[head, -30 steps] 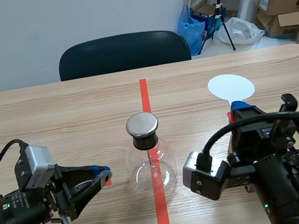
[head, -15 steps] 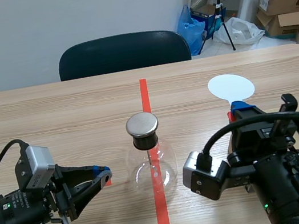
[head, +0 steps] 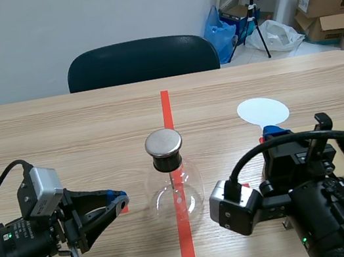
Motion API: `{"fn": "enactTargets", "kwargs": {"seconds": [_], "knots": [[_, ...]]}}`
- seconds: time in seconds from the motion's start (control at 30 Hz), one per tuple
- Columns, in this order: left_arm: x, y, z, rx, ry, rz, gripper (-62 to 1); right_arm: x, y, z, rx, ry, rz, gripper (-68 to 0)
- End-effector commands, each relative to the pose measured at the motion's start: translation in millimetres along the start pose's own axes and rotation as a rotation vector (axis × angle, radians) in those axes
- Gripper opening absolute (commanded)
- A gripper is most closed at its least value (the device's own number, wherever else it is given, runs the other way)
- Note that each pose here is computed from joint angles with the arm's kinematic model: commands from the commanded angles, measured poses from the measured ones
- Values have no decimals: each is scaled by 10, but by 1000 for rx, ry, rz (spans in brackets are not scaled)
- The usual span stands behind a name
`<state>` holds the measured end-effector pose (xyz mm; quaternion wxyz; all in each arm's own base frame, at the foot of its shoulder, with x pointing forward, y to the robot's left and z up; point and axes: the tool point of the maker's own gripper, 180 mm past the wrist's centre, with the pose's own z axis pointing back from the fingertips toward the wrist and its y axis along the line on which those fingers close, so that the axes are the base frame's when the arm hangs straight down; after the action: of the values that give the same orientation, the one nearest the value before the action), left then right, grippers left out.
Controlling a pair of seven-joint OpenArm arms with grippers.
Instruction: Do the electroscope experiment
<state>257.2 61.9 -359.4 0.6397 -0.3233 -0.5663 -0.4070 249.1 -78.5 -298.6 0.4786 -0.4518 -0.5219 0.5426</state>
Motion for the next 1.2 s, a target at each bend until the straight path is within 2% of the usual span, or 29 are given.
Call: {"fn": "enactTargets", "kwargs": {"seconds": [0.0, 0.2, 0.47, 0.7, 0.87, 1.17], "knots": [[105, 15, -35, 0, -38, -8, -579, -33, -44, -6, -18, 7, 7, -662], [104, 15, -35, 0, -38, -8, -579, -31, -73, -9, -30, 8, 5, -662], [96, 6, -35, -5, -33, -12, -579, -45, -251, 73, -104, 24, -7, -662], [92, 4, -34, -7, -31, -14, -579, -114, -440, 247, -176, 32, 8, -662], [93, 8, -24, -6, -31, -14, -579, -180, -485, 452, -209, 35, 34, -662], [251, -98, 210, -37, -80, -40, -579, -282, -287, 686, -111, 0, 101, -656]]}}
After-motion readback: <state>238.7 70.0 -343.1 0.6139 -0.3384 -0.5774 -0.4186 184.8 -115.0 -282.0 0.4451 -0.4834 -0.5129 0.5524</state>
